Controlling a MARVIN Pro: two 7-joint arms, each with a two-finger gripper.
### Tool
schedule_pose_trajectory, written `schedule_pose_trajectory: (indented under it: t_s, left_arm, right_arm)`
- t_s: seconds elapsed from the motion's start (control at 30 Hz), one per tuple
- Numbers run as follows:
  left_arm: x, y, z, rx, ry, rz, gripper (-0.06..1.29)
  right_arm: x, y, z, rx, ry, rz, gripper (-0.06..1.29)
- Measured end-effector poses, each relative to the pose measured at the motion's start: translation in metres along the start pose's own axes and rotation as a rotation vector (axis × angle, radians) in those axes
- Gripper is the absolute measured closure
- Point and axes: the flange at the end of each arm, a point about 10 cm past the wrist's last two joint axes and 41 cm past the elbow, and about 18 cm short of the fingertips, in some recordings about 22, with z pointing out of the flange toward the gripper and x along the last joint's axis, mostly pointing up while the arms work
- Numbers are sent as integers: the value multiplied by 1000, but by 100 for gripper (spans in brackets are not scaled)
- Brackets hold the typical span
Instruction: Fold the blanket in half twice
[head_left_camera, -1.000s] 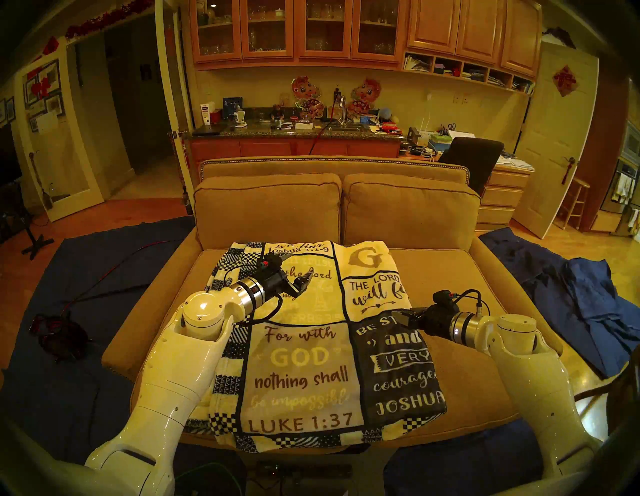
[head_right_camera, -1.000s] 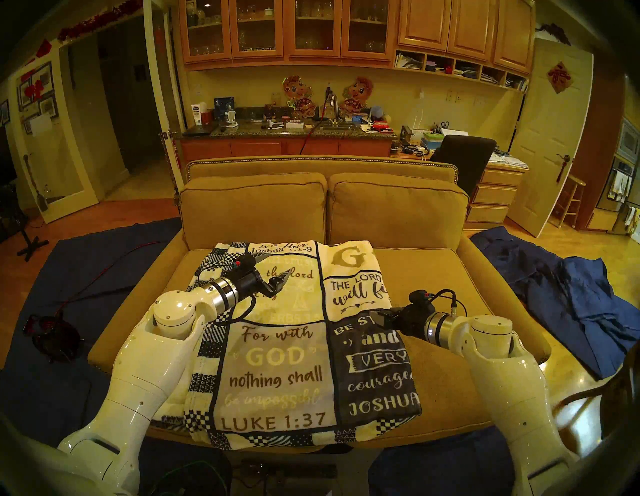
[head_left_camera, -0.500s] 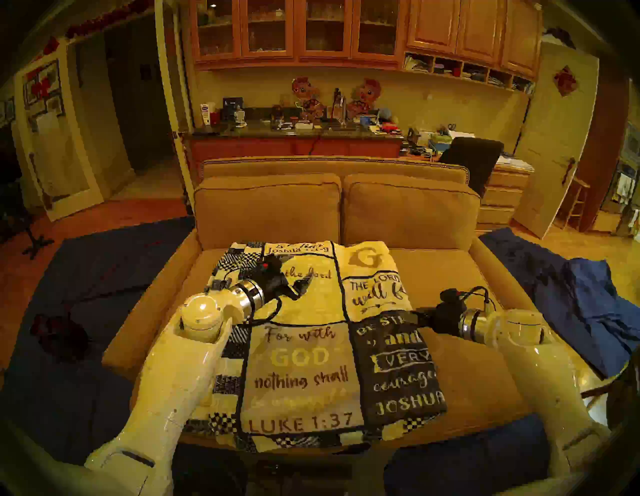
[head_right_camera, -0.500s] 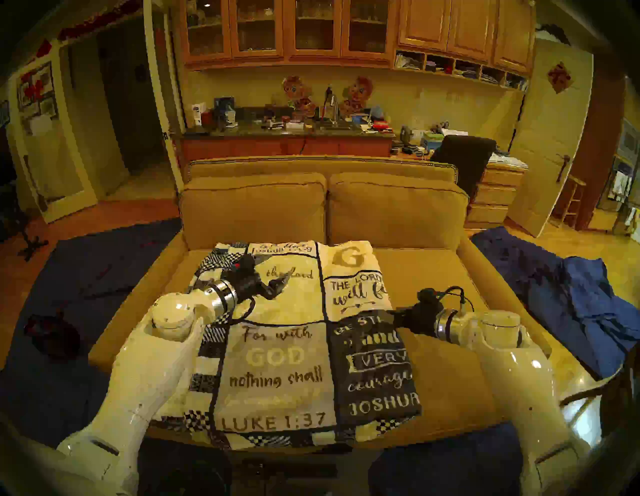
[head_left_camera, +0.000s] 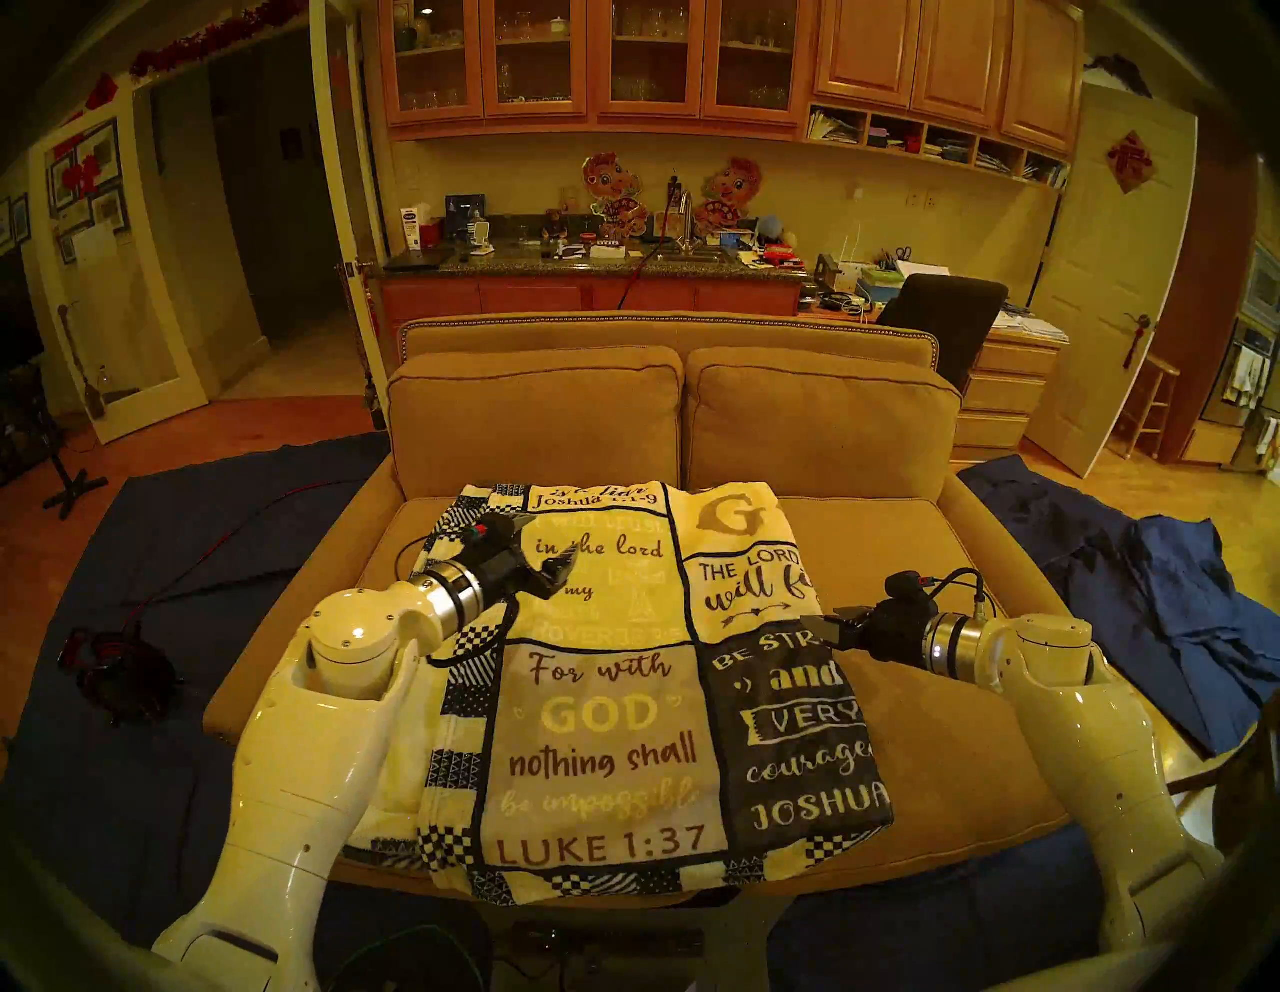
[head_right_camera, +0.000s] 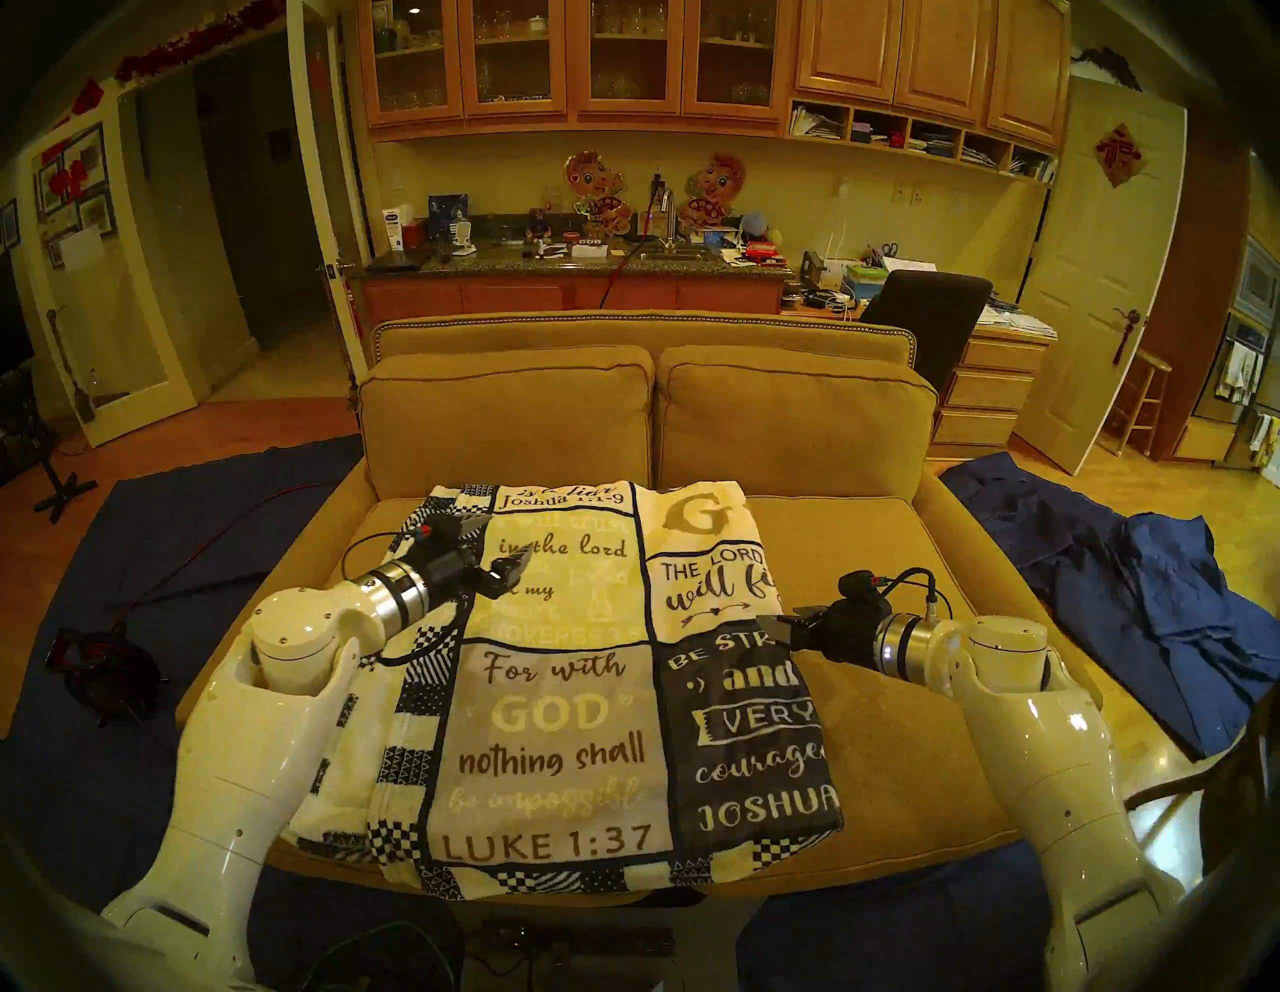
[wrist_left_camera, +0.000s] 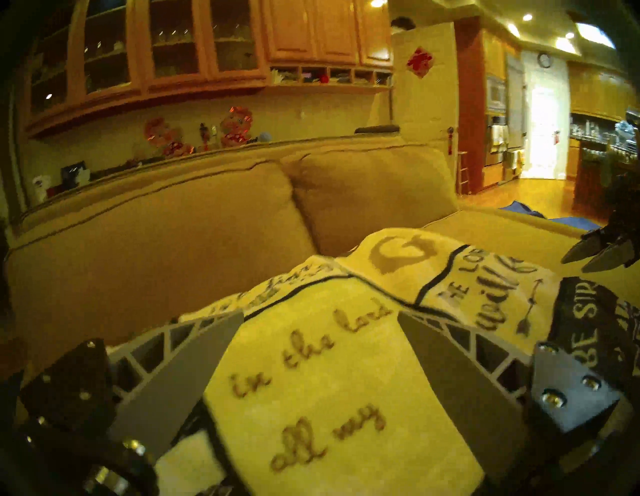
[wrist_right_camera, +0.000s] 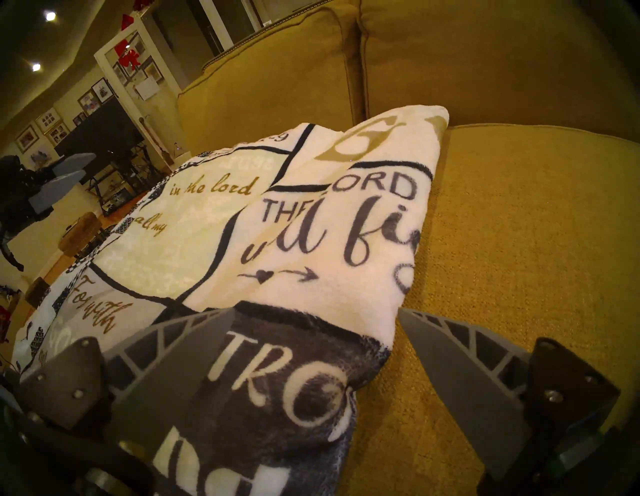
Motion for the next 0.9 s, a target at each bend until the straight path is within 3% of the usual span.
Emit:
schedule_pose_trajectory:
  t_s: [0.23, 0.47, 0.7, 0.9]
  left_arm:
    - [-16, -11, -11, 97, -155, 5, 2]
    - [-40, -23, -16, 243, -287, 36, 2]
    - [-45, -24, -16, 338, -313, 40, 2]
    - [-44, -23, -16, 364, -302, 28, 2]
  right_arm:
    - [4, -5, 0, 24, 20, -13, 0]
    - [3, -7, -4, 37, 33, -14, 0]
    - [1, -6, -6, 43, 36, -12, 0]
    - [0, -7, -7, 48, 39, -13, 0]
